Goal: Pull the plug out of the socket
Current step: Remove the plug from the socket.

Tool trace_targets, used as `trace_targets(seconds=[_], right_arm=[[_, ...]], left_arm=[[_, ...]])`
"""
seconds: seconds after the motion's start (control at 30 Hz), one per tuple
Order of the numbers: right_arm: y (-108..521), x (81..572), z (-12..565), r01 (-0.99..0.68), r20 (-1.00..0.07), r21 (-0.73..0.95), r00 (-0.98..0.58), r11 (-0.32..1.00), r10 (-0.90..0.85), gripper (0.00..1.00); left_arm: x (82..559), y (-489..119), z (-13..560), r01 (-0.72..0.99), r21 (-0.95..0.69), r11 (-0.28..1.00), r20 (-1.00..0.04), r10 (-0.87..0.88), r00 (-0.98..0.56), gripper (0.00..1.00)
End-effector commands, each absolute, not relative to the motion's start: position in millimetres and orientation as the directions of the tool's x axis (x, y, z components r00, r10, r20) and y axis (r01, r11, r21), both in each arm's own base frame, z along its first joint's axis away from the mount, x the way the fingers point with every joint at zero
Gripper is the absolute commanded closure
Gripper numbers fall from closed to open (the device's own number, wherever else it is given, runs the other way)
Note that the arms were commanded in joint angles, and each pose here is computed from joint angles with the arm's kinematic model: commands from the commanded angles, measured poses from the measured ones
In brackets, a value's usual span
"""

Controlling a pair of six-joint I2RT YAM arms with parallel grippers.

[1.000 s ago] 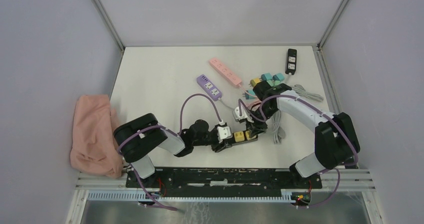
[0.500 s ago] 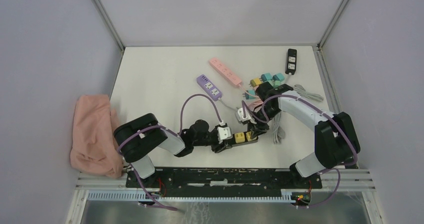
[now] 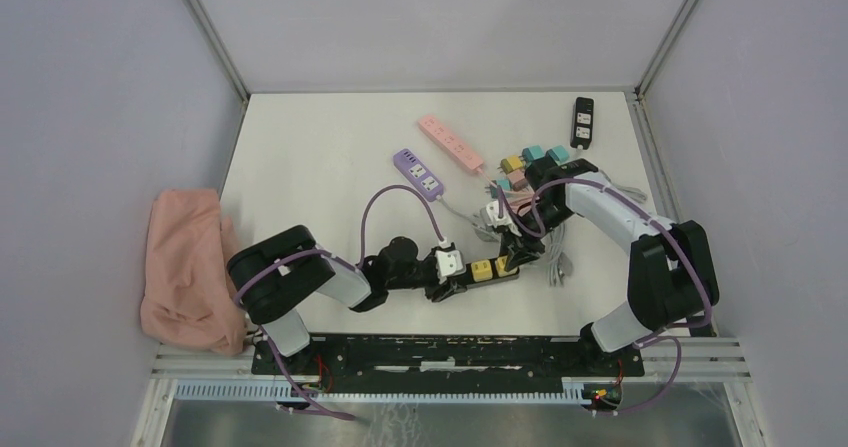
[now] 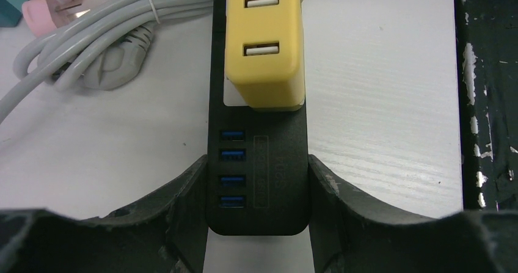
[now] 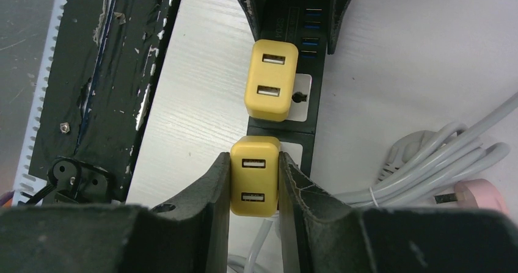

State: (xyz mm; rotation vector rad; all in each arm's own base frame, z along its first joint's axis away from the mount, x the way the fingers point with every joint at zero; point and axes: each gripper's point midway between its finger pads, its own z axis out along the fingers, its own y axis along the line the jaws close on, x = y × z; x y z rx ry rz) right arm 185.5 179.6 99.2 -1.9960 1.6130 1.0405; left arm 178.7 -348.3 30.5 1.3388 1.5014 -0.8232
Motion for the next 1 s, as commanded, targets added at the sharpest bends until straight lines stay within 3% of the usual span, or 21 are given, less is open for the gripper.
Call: trace_targets(seconds=[0.0,0.17,0.3,0.4,0.5,0.57,0.73,0.97], right_arm=[[188,173,108,-0.946,-0.755,0.171,0.053,-0.274,-0.654,1.00],[207,204,130,-0.977,-0.777,0.176,-0.064,-0.120,-0.626,1.00],[193,230,108,-0.990,-0.695,0.139,-0.125,0.038,-0.708,1.00],[178,215,106,-0.987,-0.667,0.149,-0.056,-0.060,-0.743,1.00],[182,169,116,-0.935,-0.759,0.173,0.074,-0.310,-0.647,1.00],[192,154,125,-0.911,-0.799,0.188,0.076,-0.367,-0.596,1.00],[201,181,139,-0.941,-0.764,0.230,-0.018,-0.247,-0.645,1.00],[171,202,120,-0.981,-0.685,0.145,-0.003,-0.132,-0.729,1.00]], left_arm=[[180,-345,22,0.978,0.108,0.177,-0.921,0.388,0.031,0.97],[179,-342,24,0.977,0.113,0.181,-0.925,0.378,0.037,0.97],[180,-345,21,0.979,0.105,0.173,-0.920,0.390,0.030,0.97],[180,-344,23,0.978,0.108,0.176,-0.923,0.384,0.033,0.97],[179,-344,23,0.979,0.110,0.173,-0.924,0.381,0.036,0.97],[180,-345,22,0.979,0.105,0.173,-0.922,0.385,0.031,0.97],[180,-343,22,0.979,0.105,0.176,-0.923,0.385,0.030,0.97],[179,-343,23,0.980,0.104,0.172,-0.923,0.382,0.031,0.97]])
